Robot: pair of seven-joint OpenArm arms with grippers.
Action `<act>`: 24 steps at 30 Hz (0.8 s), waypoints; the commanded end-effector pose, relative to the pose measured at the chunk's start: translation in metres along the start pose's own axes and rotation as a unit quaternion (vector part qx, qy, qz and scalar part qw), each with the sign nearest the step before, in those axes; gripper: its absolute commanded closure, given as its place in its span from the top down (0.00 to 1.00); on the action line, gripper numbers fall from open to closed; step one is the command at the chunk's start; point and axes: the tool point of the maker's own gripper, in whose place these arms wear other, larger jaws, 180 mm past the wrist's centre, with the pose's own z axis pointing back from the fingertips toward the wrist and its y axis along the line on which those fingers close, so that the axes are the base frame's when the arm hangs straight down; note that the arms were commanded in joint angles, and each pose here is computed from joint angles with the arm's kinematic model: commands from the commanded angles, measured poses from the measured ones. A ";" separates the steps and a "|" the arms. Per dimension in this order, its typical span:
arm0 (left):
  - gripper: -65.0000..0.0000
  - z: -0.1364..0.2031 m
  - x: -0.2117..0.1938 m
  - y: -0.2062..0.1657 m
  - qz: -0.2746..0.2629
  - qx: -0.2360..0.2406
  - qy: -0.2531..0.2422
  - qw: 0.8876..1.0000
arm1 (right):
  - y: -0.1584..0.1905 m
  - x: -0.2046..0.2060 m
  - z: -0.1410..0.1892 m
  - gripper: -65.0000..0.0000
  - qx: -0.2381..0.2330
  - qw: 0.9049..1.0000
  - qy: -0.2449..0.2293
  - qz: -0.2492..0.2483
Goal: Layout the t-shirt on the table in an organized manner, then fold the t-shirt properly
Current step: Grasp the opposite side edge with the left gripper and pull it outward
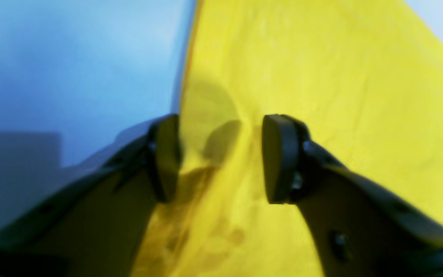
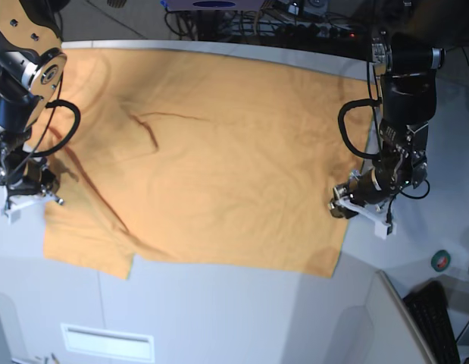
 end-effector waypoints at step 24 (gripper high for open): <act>0.00 0.063 0.002 -0.025 -0.107 -0.015 -0.033 0.994 | 0.003 0.025 0.006 0.00 0.005 1.000 -0.029 0.003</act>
